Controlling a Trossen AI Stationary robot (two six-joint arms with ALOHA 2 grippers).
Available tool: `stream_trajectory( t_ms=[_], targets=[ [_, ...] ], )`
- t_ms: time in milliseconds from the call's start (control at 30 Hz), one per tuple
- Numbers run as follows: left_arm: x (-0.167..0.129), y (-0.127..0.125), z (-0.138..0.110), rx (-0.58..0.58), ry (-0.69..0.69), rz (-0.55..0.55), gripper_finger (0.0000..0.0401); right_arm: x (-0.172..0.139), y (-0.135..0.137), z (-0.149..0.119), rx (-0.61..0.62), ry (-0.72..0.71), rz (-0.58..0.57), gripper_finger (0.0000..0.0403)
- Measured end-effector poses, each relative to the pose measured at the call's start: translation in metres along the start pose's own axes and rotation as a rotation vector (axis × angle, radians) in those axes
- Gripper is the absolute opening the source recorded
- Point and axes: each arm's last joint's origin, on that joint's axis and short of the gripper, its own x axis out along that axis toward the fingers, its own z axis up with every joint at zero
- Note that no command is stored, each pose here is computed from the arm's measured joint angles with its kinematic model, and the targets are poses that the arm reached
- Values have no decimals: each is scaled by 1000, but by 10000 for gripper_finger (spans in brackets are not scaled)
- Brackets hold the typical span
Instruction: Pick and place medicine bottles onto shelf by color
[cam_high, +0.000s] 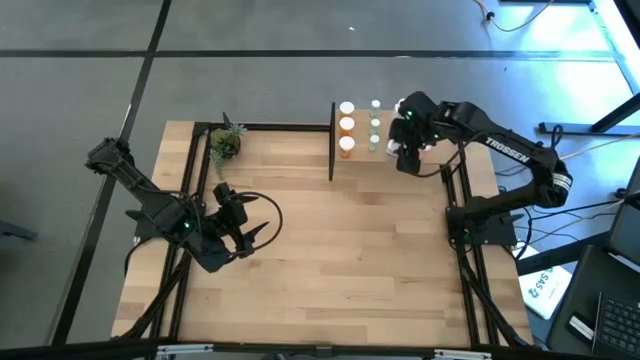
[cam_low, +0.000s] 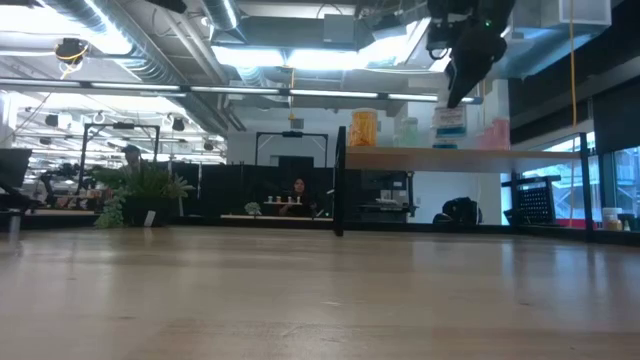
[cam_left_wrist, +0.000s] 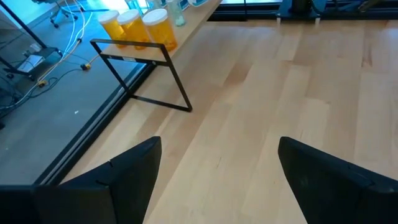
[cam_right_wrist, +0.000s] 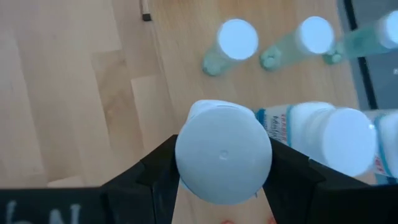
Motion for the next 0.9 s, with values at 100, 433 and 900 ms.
stream_trajectory(
  t_ms=[100,433,900],
  targets=[
    [0,0,0,0,0,0,318,5,0,2,0,9,16,193],
    [0,0,0,0,15,-16,318,14,-2,6,-9,24,14,193],
    [0,-1,0,-1,15,-17,318,14,-2,5,-13,42,-10,193]
  ],
)
